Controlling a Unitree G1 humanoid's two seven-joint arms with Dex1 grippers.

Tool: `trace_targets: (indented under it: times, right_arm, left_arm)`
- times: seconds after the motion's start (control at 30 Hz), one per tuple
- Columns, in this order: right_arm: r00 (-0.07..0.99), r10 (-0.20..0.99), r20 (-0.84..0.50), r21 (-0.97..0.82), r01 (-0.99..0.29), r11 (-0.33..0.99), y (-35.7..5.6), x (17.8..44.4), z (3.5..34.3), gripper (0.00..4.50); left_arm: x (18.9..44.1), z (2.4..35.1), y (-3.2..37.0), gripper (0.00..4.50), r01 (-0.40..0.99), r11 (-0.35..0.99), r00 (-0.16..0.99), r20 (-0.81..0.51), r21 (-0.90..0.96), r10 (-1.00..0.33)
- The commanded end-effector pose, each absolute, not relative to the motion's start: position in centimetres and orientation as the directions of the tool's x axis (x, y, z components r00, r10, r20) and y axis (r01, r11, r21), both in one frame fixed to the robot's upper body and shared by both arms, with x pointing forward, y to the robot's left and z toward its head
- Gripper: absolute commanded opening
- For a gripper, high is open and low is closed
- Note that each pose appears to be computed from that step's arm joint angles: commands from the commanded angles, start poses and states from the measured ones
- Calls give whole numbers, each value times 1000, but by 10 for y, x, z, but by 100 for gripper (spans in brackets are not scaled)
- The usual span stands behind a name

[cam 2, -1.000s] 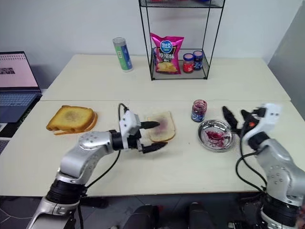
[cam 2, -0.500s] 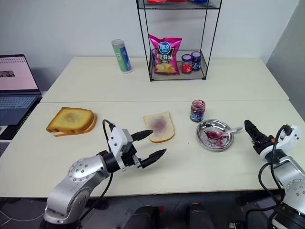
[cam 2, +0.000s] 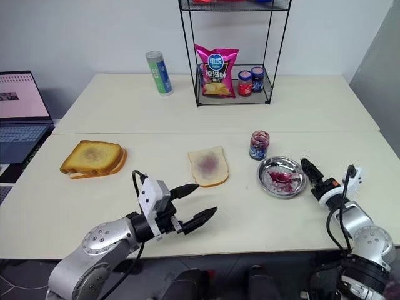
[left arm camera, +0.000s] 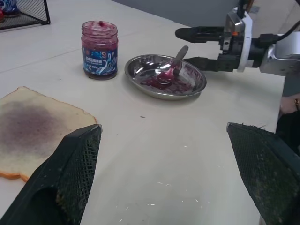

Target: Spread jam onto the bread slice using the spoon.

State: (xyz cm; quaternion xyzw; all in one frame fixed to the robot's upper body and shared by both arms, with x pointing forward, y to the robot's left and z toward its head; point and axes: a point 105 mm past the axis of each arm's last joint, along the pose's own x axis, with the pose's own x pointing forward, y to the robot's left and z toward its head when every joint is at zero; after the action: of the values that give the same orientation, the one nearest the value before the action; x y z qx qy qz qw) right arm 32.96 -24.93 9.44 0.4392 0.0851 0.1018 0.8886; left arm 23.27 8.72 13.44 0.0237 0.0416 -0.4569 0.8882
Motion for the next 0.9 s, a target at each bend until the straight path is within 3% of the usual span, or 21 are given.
trace_targets:
  times: [0.03, 0.1, 0.2, 0.77, 0.9]
  right_arm:
    - [974, 224, -24, 789, -119, 603, -253, 337, 98, 450]
    - [977, 215, -9, 794, -124, 595, -254, 339, 100, 450]
    - [981, 196, 6, 794, -124, 595, -257, 342, 102, 404]
    - [986, 162, 24, 782, -120, 612, -268, 340, 109, 15]
    - [984, 169, 59, 757, -154, 635, -268, 337, 124, 6]
  left_arm:
    - [225, 146, 85, 444, 835, 549, 551, -65, 41, -832]
    - [222, 147, 84, 444, 841, 538, 540, -66, 49, -839]
    - [223, 148, 86, 450, 832, 553, 555, -68, 49, -829]
    - [228, 151, 79, 450, 841, 538, 541, -48, 52, -840]
    - [230, 151, 79, 450, 837, 545, 547, -43, 51, -836]
